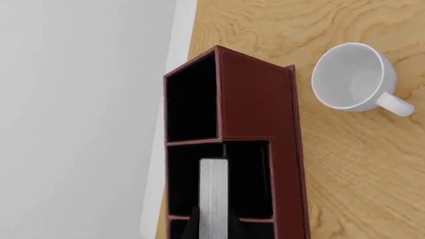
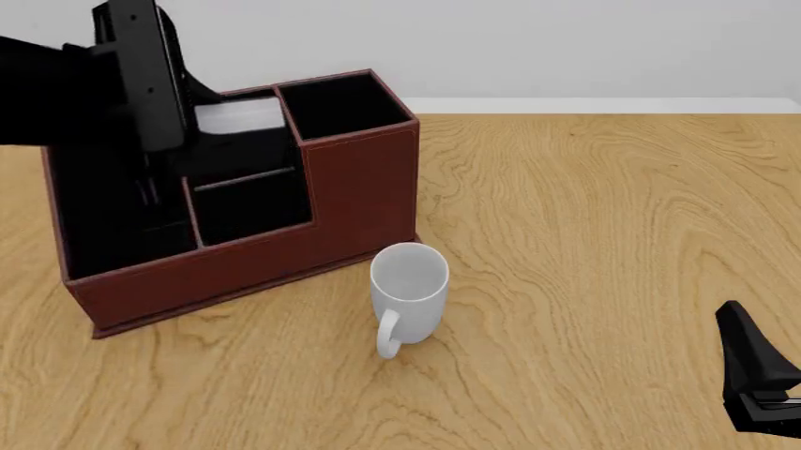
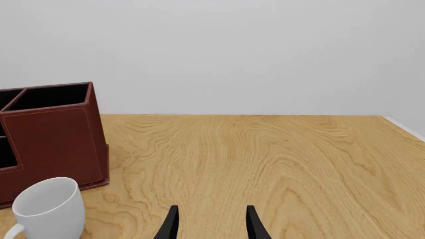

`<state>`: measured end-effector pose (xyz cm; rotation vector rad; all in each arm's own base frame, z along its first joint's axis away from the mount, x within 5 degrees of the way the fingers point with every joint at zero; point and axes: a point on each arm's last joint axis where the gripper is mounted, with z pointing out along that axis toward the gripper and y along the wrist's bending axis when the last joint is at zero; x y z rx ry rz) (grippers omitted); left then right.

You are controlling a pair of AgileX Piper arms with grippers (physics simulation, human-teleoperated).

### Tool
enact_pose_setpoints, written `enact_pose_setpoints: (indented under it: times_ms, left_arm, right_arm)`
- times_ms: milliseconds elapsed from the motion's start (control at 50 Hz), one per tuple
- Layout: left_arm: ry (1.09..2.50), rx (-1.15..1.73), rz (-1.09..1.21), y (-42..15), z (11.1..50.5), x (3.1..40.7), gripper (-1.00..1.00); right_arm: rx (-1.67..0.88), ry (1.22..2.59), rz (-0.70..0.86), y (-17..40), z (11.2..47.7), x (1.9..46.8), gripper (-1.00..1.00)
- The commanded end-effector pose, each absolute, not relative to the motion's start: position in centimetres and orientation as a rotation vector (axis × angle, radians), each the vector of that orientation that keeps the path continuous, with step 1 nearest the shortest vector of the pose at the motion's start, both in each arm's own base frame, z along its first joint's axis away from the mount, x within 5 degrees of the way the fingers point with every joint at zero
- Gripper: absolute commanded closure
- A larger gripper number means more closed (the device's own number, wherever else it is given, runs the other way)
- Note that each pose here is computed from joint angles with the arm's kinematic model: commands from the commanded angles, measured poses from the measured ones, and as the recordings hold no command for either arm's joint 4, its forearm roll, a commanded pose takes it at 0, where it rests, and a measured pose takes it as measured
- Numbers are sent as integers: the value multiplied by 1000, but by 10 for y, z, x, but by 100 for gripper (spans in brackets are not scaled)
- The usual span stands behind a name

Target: Pick up the book and place it in the front compartment of the caddy.

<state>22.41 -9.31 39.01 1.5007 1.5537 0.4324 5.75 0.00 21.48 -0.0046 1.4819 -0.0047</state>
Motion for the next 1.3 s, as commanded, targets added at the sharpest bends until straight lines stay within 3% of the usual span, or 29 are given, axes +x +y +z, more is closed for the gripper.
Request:
enact_pose_setpoints:
  times_ms: [20,1300]
  left_arm:
    - [1525,1475,482,-91,397,235,100]
    - [1628,1432,509,-84,351,285,100]
  right_arm:
    - [-5,1482,-5,0,215,58,-100]
    - [-5,1482,-5,0,215,57,-100]
